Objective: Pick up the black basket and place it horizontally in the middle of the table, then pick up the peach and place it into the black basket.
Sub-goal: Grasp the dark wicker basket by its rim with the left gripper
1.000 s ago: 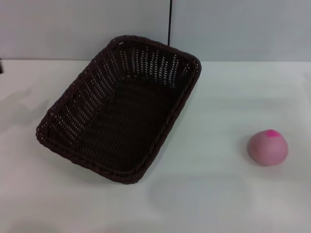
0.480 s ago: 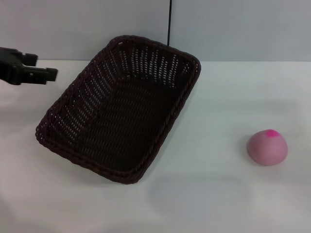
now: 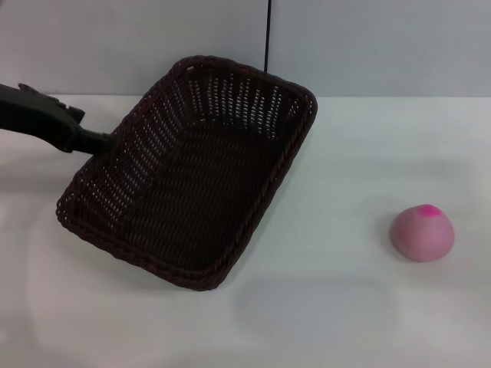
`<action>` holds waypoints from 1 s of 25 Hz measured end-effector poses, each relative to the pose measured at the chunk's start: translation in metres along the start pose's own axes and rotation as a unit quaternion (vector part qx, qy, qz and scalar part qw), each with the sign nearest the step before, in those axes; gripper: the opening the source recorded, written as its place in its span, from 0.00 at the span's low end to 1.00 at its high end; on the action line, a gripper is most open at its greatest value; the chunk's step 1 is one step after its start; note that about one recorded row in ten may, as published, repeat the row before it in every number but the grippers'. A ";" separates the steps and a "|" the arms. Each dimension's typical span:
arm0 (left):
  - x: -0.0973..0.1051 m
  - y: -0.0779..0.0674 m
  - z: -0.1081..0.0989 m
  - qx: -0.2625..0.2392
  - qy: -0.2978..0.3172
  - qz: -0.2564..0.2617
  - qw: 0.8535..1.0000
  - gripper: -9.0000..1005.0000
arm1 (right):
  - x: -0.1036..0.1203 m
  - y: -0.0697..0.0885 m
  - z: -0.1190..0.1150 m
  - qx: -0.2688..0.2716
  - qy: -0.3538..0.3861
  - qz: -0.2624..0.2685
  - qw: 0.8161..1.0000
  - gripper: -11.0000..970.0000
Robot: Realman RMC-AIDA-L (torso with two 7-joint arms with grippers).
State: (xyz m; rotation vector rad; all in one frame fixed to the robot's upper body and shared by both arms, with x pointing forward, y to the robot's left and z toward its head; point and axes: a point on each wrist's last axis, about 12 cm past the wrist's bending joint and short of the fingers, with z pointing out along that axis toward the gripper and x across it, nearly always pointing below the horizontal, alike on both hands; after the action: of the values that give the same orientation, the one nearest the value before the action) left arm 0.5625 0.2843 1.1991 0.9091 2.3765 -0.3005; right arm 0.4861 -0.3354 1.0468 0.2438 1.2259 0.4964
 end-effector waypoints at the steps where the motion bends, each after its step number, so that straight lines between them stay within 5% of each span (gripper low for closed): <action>1: -0.001 -0.002 0.003 -0.004 0.007 0.002 1.000 0.66 | 0.001 0.001 0.003 -0.003 0.002 0.001 1.000 0.72; 25: -0.010 -0.009 0.045 0.030 0.075 -0.027 0.996 0.64 | 0.003 0.001 0.010 -0.002 0.011 0.001 1.000 0.72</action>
State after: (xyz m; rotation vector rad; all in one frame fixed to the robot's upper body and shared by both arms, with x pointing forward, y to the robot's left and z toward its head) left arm 0.5818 0.2549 1.1683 0.9245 2.5458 -0.3370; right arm 0.4960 -0.3321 1.0479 0.2369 1.2452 0.5037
